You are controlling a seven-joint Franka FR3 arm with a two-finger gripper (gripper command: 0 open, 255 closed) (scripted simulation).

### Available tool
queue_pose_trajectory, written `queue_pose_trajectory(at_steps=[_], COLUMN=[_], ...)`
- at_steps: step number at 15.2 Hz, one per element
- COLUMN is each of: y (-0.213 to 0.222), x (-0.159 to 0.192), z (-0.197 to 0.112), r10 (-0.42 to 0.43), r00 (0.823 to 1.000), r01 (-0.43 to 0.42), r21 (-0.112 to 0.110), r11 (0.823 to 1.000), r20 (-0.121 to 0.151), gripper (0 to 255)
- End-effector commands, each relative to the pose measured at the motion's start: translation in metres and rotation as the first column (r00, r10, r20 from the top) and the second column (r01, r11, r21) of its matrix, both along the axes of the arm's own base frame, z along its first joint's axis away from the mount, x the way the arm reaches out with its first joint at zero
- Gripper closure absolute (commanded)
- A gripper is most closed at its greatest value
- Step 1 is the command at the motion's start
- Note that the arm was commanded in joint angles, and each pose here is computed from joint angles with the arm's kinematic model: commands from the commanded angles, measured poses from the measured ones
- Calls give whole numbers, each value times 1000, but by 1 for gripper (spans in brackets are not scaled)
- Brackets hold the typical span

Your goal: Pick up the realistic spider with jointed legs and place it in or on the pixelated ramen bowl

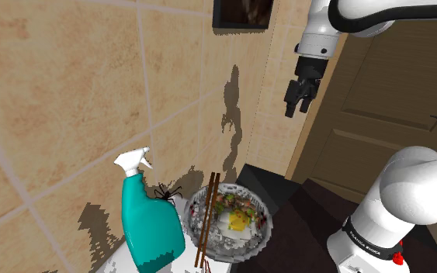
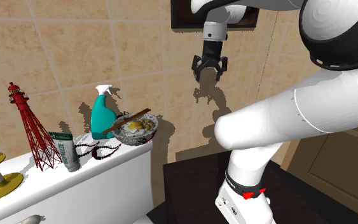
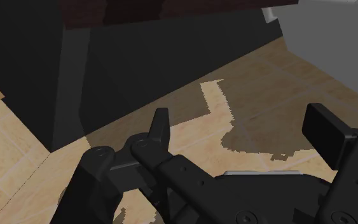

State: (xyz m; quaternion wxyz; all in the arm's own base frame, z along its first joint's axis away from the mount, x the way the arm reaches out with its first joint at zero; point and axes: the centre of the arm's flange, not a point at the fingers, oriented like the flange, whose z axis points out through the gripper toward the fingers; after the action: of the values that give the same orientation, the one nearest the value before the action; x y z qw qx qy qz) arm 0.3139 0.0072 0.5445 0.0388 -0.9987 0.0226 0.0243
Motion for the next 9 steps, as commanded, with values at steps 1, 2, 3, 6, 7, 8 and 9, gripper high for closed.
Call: queue_pose_trajectory(at_steps=[1,2,3,6,7,8,9], y=[0,12,25,62,74,86,98], x=[0,2,4,11,13,16,18], z=[0,-4,-9,-21,-26,-30,-34], r10=[0,-5,-10,-24,-29,-34,-39], r00=[1000,1000,1000,1000,1000,999,999], r01=[0,5,10,24,29,34,39], r21=[0,0,0,-1,-1,-2,-2], r11=[1000,1000,1000,1000,1000,999,999], r20=[0,-1,-1,-3,-4,-4,-5], gripper=[0,0,0,0,0,0,0])
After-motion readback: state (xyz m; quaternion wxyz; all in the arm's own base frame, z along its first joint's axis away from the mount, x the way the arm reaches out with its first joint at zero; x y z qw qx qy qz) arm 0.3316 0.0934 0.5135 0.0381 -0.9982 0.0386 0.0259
